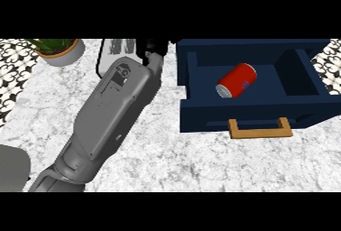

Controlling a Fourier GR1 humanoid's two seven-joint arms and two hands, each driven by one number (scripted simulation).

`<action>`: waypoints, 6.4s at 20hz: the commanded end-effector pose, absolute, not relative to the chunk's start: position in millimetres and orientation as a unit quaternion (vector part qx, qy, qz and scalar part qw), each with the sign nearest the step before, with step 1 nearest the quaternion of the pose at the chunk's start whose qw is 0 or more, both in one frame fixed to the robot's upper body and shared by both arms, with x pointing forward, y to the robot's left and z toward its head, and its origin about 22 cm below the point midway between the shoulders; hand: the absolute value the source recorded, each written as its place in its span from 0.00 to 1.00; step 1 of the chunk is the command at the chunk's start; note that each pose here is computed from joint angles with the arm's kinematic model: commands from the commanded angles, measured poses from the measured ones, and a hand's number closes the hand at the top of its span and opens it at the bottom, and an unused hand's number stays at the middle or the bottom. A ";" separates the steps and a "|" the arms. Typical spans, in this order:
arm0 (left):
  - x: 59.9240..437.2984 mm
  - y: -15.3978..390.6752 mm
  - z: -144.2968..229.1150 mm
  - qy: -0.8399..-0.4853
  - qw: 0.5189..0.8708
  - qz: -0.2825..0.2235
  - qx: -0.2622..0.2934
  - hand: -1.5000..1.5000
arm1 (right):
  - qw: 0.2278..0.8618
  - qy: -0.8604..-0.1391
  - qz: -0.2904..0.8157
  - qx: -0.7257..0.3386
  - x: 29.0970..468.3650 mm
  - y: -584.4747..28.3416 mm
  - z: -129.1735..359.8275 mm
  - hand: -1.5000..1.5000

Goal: Pick up the can, place it into the drawer and close the drawer

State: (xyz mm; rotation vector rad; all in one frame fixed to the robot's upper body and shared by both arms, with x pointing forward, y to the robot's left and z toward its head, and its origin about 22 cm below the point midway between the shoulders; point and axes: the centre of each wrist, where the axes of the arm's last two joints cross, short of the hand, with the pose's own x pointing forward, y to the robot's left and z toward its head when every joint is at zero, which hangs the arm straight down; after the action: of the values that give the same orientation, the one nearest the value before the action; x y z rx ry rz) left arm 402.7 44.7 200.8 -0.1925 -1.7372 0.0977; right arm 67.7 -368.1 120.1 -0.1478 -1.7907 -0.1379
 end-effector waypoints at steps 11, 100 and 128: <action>422.9 1.8 218.5 -0.755 0.652 0.015 -0.076 1.00 | 0.616 -0.784 -0.054 -0.051 73.2 -358.5 123.9 0.00; 421.2 54.2 199.1 -0.751 0.656 0.070 0.017 0.00 | 0.419 -0.667 0.462 -0.408 378.1 -199.1 80.1 0.00; 391.6 115.1 220.6 -0.762 0.644 0.062 0.020 0.00 | 0.373 -0.648 0.387 -0.539 446.8 -214.5 61.3 0.00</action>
State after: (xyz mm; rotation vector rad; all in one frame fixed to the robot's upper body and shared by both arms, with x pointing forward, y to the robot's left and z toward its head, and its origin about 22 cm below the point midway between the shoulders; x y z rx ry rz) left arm 399.2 104.3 221.5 0.0476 -1.7212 0.1624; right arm 442.4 -203.7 57.9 -1.3447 -1.6798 1.0449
